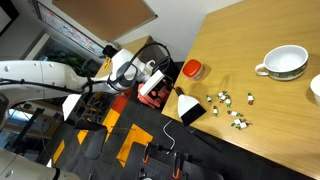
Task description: Use the broom to sweep the sweets to the left
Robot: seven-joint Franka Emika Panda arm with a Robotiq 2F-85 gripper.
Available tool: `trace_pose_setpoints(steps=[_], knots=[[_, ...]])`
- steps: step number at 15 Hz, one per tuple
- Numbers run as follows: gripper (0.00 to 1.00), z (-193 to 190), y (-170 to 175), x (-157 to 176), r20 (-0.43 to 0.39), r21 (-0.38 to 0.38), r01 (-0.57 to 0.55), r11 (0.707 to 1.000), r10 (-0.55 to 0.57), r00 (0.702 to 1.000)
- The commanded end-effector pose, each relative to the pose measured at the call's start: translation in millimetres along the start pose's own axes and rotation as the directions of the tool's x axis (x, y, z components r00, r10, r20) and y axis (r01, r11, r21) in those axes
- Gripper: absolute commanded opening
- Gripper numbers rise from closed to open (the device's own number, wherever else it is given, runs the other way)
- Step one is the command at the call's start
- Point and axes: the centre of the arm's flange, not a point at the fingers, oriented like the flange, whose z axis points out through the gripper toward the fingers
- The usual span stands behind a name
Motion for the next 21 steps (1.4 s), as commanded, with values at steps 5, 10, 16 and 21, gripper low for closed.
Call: trace_pose_setpoints(steps=[5, 10, 16, 21], knots=[[1.0, 17.8, 8.5, 24.2, 0.062, 0.043, -0.014, 0.999, 0.012, 0.998], [1.0, 38.4, 12.8, 55.3, 0.151, 0.025, -0.043, 0.999, 0.039, 0.988], [1.0, 68.6, 14.7, 77.3, 0.198, -0.058, -0.036, 0.998, 0.047, 0.979], [1.0, 87.7, 19.7, 80.2, 0.174, -0.085, -0.022, 0.996, 0.037, 0.984]])
